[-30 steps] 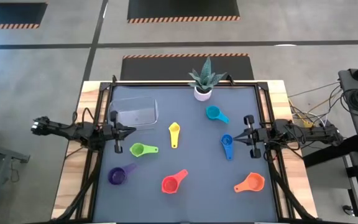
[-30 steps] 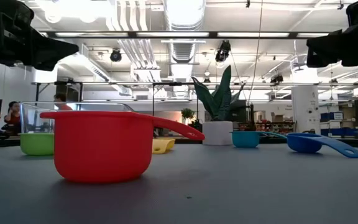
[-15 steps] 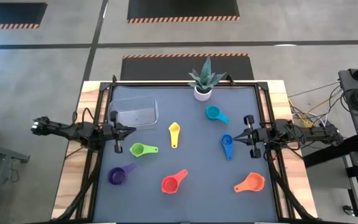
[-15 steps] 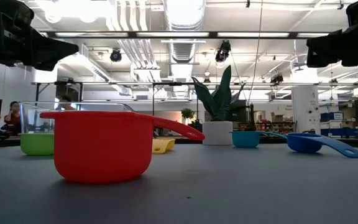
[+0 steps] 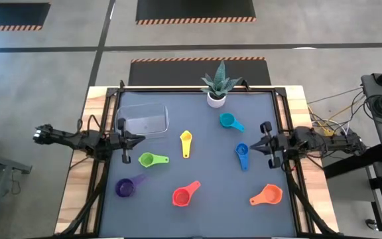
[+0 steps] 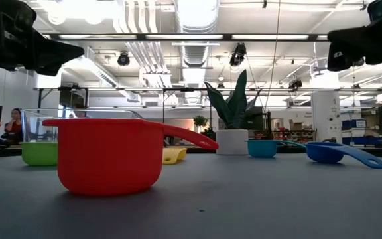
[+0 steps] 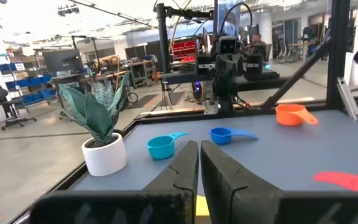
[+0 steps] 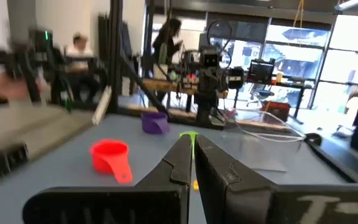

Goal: Nest measuring cups in basket
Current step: Stack the orange measuring cup on top of the violet measuring cup

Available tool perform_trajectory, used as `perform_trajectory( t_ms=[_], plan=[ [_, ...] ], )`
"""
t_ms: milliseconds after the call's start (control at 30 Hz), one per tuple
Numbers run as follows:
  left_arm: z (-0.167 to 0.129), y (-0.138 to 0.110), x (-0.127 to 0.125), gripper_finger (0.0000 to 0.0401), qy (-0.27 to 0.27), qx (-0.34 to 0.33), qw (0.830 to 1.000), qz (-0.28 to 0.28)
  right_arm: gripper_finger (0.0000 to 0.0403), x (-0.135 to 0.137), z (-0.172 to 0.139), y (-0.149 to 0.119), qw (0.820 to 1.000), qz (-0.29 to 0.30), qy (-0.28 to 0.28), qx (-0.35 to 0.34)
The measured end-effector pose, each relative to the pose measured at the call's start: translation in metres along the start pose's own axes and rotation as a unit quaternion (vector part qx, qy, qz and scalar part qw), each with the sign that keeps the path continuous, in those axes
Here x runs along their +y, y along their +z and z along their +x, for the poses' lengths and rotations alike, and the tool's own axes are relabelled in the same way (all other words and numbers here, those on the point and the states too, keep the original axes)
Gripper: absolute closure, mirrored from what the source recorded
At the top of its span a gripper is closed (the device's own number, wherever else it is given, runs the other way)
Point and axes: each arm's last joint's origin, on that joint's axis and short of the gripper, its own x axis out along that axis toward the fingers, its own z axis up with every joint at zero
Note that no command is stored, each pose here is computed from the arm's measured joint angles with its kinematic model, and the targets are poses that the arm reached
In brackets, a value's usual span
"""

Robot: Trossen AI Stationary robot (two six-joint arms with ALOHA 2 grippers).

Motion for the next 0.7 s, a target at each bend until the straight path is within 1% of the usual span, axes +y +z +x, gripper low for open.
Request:
perform_trajectory(
  t_ms=[133,200,333,400,467,567,700],
  plan=[
    [0.0,0.006,0.001,0.0401,0.003,-0.031,0.998,-0.051,0.0394,0.0,0.0,0.004,0.998,0.059,0.0,-0.02],
    [-0.001,0.012,0.002,0.0401,0.006,-0.059,0.996,-0.068,0.0394,0.0,0.0,0.004,0.997,0.07,0.0,-0.02],
    [-0.003,0.022,0.004,0.0401,0.012,-0.111,0.99,-0.09,0.0394,-0.001,0.0,0.004,0.998,0.054,-0.013,-0.021],
    [-0.004,0.027,0.006,0.0401,0.014,-0.133,0.986,-0.099,0.0394,-0.001,0.0,0.004,0.998,0.057,-0.014,-0.022],
    [-0.005,0.03,0.006,0.0401,0.016,-0.149,0.983,-0.106,0.0394,-0.001,0.0,0.004,0.998,0.054,-0.014,-0.023],
    [-0.006,0.033,0.007,0.0401,0.017,-0.163,0.98,-0.115,0.0394,-0.002,0.0,0.007,0.998,0.035,-0.025,-0.037],
    [-0.006,0.035,0.008,0.0401,0.008,-0.176,0.97,-0.17,0.0394,-0.004,-0.001,0.012,0.996,0.043,-0.061,-0.057]
  ],
)
